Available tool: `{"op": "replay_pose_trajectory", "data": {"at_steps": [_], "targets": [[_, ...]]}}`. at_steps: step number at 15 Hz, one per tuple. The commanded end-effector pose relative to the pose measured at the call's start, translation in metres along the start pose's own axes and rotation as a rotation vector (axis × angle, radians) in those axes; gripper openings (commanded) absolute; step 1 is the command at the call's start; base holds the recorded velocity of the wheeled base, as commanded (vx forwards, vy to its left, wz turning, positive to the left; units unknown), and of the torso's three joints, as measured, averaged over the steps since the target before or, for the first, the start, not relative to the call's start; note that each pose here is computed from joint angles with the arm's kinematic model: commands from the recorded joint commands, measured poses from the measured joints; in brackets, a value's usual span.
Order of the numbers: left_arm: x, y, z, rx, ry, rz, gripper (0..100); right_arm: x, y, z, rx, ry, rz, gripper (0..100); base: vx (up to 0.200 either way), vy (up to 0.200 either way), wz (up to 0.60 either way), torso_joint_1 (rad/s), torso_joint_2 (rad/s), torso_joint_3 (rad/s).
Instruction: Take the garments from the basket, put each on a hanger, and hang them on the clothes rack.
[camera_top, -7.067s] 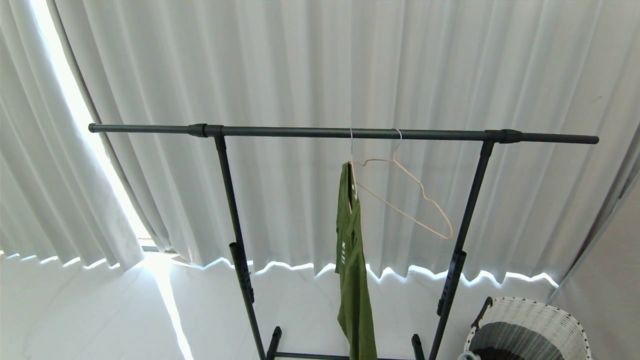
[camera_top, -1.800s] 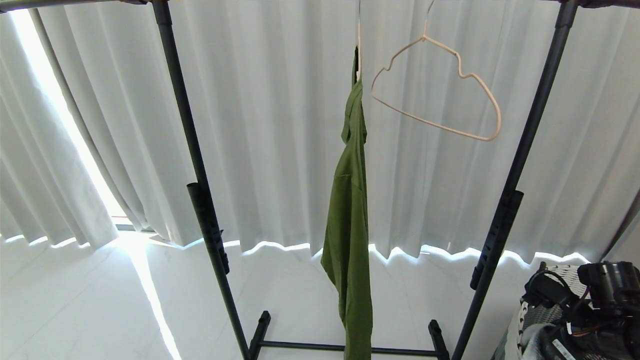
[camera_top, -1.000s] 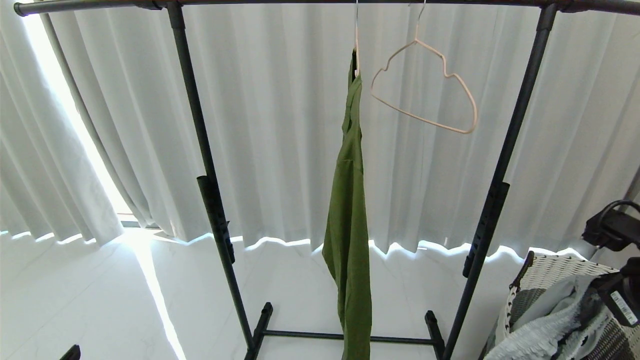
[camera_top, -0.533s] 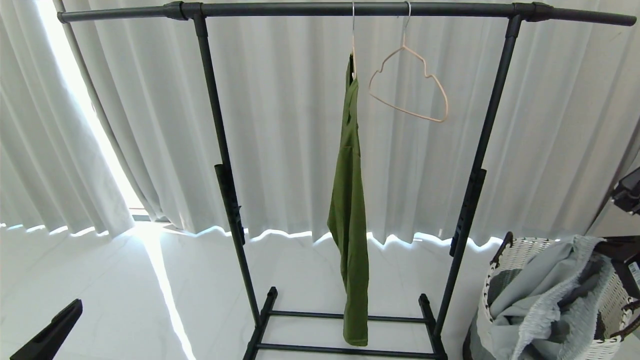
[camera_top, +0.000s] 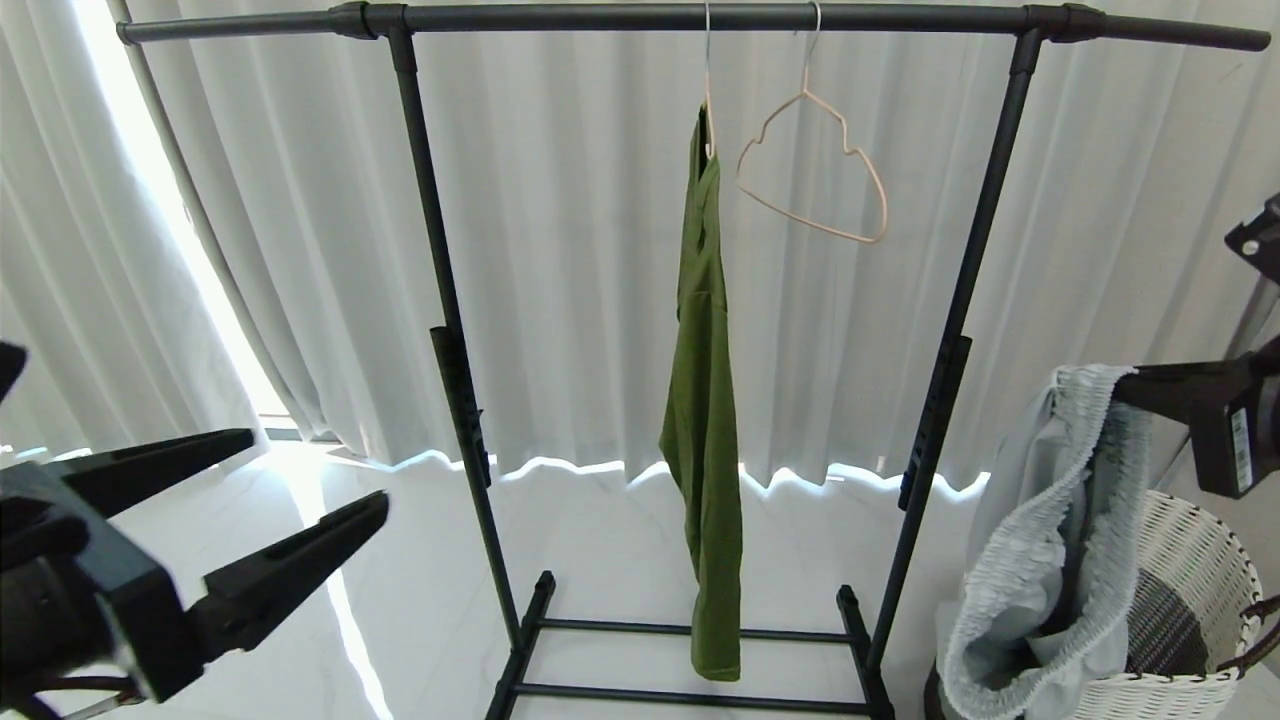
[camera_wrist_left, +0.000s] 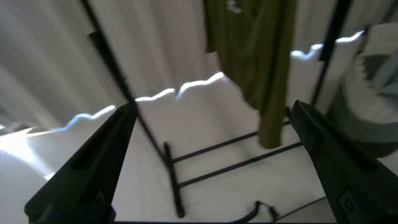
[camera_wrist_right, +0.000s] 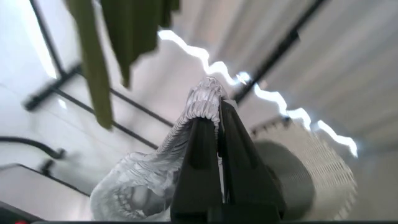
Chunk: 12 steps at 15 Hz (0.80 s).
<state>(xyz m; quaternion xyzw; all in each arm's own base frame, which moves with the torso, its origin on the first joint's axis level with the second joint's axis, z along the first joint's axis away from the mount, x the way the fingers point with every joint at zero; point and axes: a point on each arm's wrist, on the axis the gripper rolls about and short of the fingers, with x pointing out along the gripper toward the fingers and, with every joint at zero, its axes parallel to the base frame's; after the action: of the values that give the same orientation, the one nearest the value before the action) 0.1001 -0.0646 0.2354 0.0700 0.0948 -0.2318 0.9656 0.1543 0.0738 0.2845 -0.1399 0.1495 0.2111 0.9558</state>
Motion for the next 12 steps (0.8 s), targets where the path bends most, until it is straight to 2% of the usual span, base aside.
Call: {"op": "replay_pose_trajectory", "data": {"at_steps": [1, 4, 7, 8, 12], "targets": [[0.057, -0.044, 0.010, -0.040, 0.082, -0.199, 100, 0.004, 0.006, 0.015, -0.001, -0.041, 0.048, 0, 0.000, 0.000, 0.00, 0.000, 0.00, 0.000], [0.092, -0.098, -0.009, -0.017, 0.191, -0.354, 100, 0.003, 0.015, 0.025, 0.011, -0.103, 0.100, 0, 0.000, 0.000, 0.00, 0.000, 0.00, 0.000], [0.119, -0.144, -0.015, -0.143, 0.281, -0.417, 100, 0.003, 0.023, 0.027, 0.019, -0.127, 0.139, 0, 0.000, 0.000, 0.00, 0.000, 0.00, 0.000], [0.136, -0.161, -0.013, -0.189, 0.293, -0.426, 100, 0.002, 0.024, 0.029, 0.035, -0.137, 0.148, 0, 0.000, 0.000, 0.00, 0.000, 0.00, 0.000], [0.199, -0.201, -0.016, -0.310, 0.309, -0.404, 100, 0.000, 0.024, 0.030, 0.043, -0.147, 0.151, 0, 0.000, 0.000, 0.00, 0.000, 0.00, 0.000]]}}
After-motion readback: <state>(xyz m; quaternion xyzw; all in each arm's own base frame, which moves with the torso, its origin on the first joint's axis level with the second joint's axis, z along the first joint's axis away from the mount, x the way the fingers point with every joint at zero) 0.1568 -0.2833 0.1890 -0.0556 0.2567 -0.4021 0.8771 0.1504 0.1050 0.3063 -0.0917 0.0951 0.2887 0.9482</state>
